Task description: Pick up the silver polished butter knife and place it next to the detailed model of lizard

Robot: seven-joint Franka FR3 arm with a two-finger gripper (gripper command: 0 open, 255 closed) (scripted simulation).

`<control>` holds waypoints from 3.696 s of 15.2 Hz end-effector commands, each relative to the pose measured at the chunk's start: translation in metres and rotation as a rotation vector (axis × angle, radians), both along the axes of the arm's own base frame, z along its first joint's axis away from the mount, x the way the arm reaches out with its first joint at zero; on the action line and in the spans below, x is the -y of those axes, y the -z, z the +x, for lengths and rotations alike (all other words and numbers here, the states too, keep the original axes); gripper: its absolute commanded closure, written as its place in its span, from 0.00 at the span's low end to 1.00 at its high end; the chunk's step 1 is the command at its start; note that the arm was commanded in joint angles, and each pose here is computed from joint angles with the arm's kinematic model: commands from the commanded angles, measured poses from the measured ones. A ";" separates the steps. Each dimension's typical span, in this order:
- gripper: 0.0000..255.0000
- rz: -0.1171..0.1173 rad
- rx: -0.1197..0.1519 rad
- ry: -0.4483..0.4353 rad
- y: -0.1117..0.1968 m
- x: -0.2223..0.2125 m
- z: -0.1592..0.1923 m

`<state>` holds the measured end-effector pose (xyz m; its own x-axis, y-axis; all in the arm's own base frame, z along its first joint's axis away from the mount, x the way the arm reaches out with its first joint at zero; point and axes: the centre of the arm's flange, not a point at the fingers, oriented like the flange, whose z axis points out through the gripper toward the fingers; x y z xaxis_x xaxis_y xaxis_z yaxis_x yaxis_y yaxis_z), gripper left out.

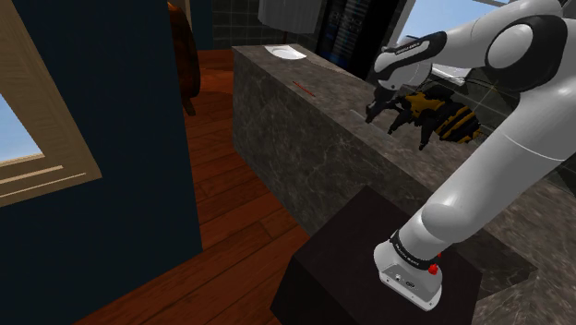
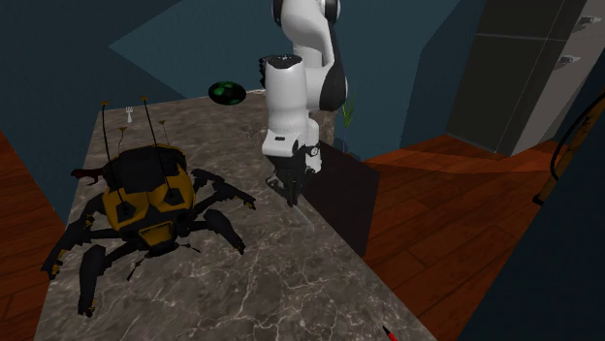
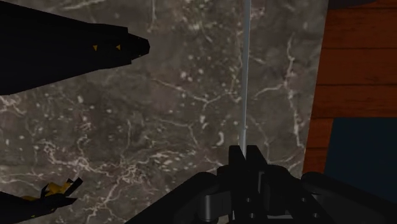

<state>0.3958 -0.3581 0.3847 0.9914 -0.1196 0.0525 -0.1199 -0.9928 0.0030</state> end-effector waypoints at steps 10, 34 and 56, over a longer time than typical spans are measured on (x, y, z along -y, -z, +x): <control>1.00 0.000 0.000 0.000 -0.058 0.001 0.000; 1.00 0.000 0.000 0.000 -0.093 0.022 -0.224; 1.00 0.000 0.000 0.000 -0.093 0.049 -0.513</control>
<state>-0.1030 -0.4027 0.4763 0.9913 -0.1207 0.0532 -0.1211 -0.9926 0.0032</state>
